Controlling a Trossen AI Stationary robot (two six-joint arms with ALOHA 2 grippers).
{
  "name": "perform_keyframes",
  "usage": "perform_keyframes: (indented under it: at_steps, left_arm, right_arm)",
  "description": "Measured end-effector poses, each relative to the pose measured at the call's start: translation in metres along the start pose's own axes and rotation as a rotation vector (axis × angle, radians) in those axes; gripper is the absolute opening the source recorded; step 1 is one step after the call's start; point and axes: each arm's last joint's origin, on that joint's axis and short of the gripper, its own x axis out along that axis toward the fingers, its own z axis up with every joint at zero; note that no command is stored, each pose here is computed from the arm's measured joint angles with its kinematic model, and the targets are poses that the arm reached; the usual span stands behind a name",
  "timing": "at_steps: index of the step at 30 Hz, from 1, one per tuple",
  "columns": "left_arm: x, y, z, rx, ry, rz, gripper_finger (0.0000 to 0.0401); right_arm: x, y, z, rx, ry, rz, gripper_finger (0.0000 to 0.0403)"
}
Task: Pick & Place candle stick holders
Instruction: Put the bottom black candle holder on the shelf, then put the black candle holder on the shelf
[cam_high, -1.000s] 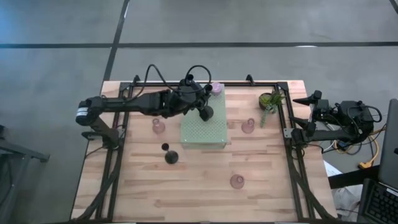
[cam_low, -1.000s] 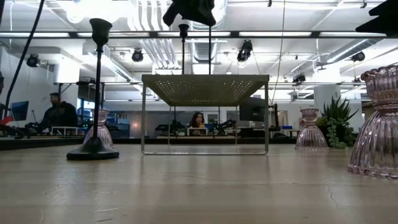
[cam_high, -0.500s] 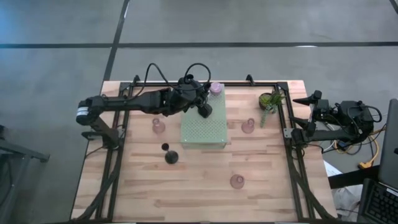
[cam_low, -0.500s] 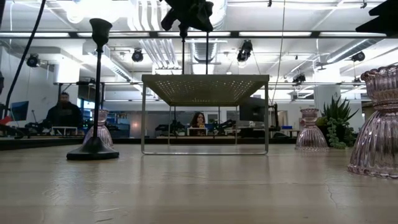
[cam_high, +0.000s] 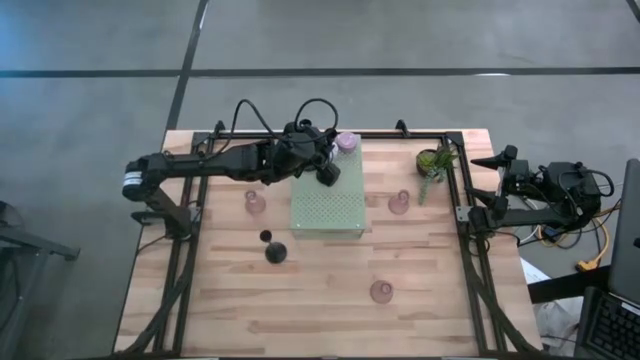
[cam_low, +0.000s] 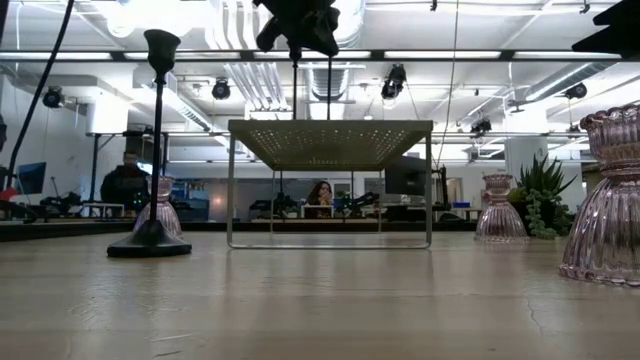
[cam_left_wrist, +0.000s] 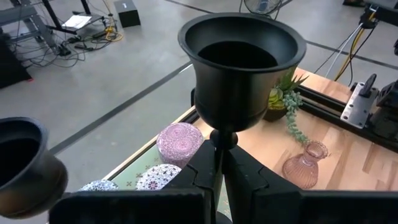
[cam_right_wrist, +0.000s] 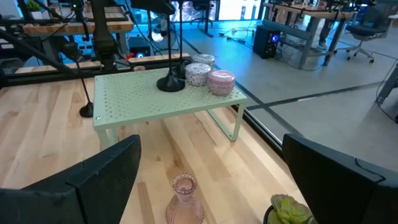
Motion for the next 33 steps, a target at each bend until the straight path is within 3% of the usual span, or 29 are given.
perform_keyframes:
  at_steps: [10, 17, 27, 33]
  left_arm:
    - [0.0053, -0.0003, -0.0061, -0.017, -0.024, -0.012, 0.0017]
    - [0.0074, -0.0015, -0.0085, 0.009, -0.015, -0.027, 0.0063]
    - [0.0047, -0.0004, -0.0053, 0.004, -0.031, -0.036, 0.0093]
    - [0.0029, 0.0003, -0.0042, 0.003, -0.032, -0.040, 0.0143]
  right_arm:
    - [-0.0001, 0.0000, 0.0001, 0.000, 0.000, -0.001, 0.0384]
    - [0.0000, 0.0000, 0.0000, 0.000, 0.000, 0.000, 0.0384]
    - [-0.0001, 0.0000, 0.0000, 0.000, 0.000, 0.000, 0.0384]
    - [-0.0001, 0.0000, 0.0001, 0.000, 0.000, 0.000, 0.0384]
